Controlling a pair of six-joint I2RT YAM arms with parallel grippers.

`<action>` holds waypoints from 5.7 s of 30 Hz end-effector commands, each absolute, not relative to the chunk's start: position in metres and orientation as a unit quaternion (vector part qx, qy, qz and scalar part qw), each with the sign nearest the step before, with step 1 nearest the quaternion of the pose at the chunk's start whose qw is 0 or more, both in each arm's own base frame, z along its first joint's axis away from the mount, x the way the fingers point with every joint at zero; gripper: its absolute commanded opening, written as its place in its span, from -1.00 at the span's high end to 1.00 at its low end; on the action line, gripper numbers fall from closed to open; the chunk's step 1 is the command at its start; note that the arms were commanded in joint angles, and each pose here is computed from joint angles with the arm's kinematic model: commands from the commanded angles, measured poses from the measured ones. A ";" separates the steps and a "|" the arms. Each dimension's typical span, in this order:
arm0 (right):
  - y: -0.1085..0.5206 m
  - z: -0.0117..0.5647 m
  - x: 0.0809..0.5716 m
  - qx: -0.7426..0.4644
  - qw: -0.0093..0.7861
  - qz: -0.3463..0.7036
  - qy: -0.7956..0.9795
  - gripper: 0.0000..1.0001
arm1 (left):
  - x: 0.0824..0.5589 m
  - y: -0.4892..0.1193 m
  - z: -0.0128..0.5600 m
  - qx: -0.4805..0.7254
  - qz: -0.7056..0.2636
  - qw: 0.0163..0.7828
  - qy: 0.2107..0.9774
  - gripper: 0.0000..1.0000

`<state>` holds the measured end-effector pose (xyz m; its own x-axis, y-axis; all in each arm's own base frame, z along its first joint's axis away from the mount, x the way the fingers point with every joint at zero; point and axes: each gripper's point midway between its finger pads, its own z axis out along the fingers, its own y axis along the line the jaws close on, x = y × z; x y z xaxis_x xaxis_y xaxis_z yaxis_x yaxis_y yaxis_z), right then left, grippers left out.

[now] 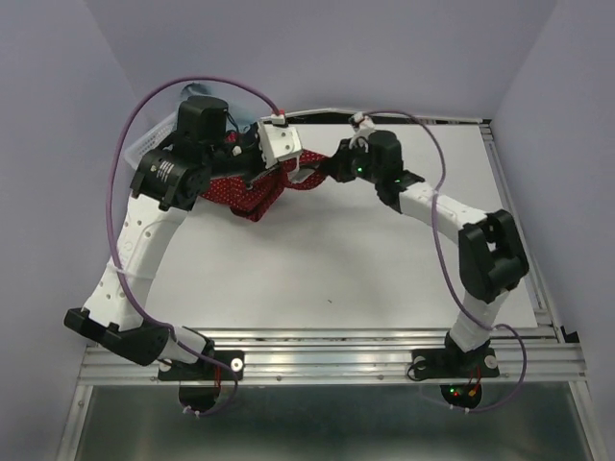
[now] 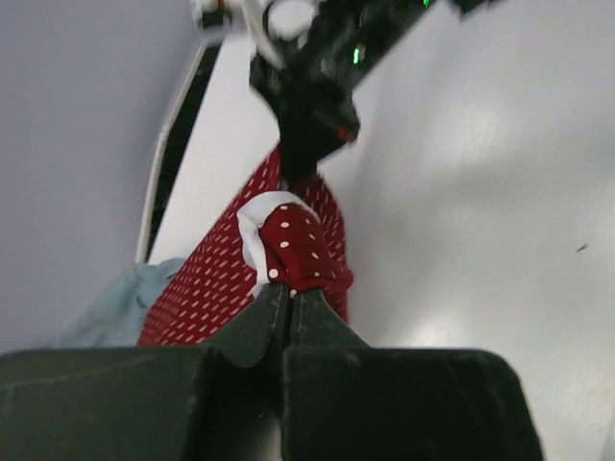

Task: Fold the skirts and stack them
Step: Move the skirt to the center of the board, then flatten the skirt out

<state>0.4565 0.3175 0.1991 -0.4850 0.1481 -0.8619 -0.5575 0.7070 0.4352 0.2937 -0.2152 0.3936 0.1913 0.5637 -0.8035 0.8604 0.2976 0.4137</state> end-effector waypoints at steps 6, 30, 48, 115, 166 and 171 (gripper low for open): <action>0.112 0.358 0.476 -0.084 0.644 0.148 0.746 0.99 | 0.290 -0.142 0.321 0.744 0.083 0.368 0.551 1.00; 0.038 0.294 0.431 -0.104 0.541 -0.054 0.833 0.99 | 0.344 -0.179 0.237 0.615 0.132 0.466 0.622 1.00; 0.058 0.458 0.507 -0.129 0.692 -0.021 0.710 0.99 | 0.426 -0.118 0.418 0.372 0.111 0.639 0.664 1.00; 0.149 0.150 0.306 -0.370 0.267 0.187 0.870 -0.24 | 0.325 -0.150 0.108 0.563 -0.133 0.221 0.785 -0.46; 0.187 0.157 0.378 -0.299 0.348 0.208 0.864 -0.46 | 0.262 -0.213 0.159 0.544 -0.196 0.439 0.688 -0.45; 0.077 0.109 0.360 -0.287 0.324 0.070 0.899 -0.31 | 0.254 -0.263 0.134 0.535 -0.193 0.379 0.730 -0.45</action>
<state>0.3848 0.1276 0.1483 -0.6070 -0.3273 -0.7241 -0.5521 0.8291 0.0881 0.2389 -0.2396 0.1424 -0.0083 0.6243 -0.7812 0.9592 0.2257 0.1702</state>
